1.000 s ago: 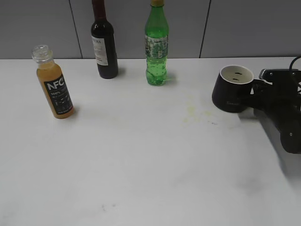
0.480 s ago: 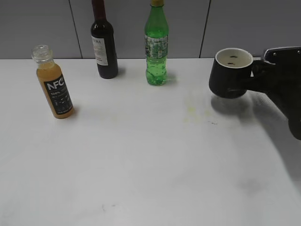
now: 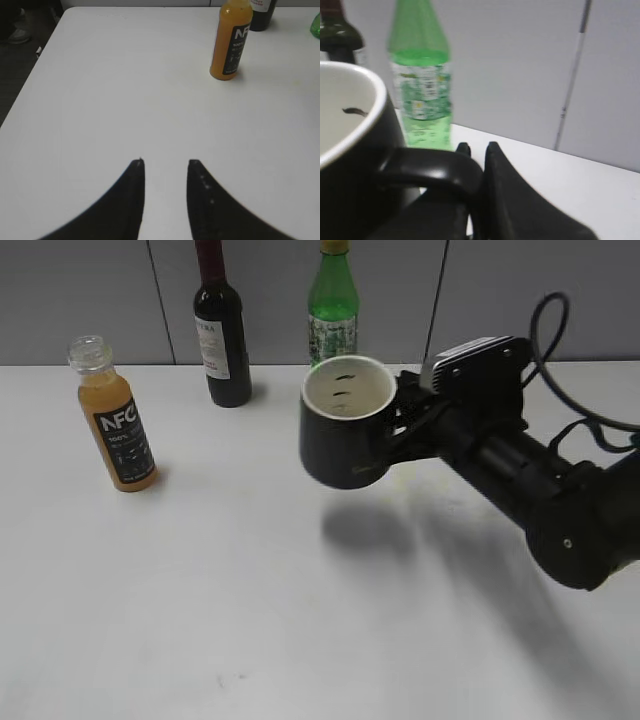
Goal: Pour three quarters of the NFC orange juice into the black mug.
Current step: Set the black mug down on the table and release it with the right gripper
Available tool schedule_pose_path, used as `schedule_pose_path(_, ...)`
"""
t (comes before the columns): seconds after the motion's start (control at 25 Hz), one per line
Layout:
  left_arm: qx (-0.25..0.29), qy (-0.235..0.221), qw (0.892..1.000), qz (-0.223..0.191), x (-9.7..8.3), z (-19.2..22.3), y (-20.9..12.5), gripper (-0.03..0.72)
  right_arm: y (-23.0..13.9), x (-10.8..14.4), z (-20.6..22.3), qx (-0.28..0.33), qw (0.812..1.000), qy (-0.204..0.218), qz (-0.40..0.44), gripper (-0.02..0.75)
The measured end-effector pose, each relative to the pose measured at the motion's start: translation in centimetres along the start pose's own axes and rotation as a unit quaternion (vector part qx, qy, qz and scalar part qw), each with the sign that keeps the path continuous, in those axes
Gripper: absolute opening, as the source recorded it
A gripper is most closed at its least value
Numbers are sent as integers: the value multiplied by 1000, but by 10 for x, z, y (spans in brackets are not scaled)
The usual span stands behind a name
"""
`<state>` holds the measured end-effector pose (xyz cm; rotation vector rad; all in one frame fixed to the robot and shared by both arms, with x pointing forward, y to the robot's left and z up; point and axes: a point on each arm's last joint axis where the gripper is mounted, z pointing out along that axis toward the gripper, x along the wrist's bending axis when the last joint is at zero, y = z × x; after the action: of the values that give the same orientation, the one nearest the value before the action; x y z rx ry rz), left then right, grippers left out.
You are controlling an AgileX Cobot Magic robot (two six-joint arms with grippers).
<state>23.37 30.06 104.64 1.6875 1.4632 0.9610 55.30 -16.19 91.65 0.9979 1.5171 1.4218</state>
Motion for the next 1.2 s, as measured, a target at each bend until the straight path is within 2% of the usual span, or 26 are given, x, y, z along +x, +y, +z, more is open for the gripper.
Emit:
schedule_pose_path(0.16, 0, 0, 1000, 0, 0, 0, 0, 236, -2, 41, -6, 5, 998, 60, -3, 46)
schedule_pose_path(0.28, 0, 0, 1000, 0, 0, 0, 0, 236, -11, 61, -10, 16, 996, 87, -5, 46)
schedule_pose_path(0.36, 0, 0, 1000, 0, 0, 0, 0, 236, -19, 66, -11, 30, 996, 87, -4, 46)
schedule_pose_path(0.56, 0, 0, 1000, 0, 0, 0, 0, 236, -46, 65, -11, 71, 996, 61, 6, 46)
schedule_pose_path(0.76, 0, 0, 1000, 0, 0, 0, 0, 236, -63, 64, -13, 98, 994, 55, 8, 45)
schedule_pose_path(0.96, 0, 0, 1000, 0, 0, 0, 0, 236, -70, 63, -13, 110, 993, 47, 18, 56)
schedule_pose_path(1.2, 0, 0, 1000, 0, 0, 0, 0, 236, -72, 62, -13, 105, 993, 45, 24, 112)
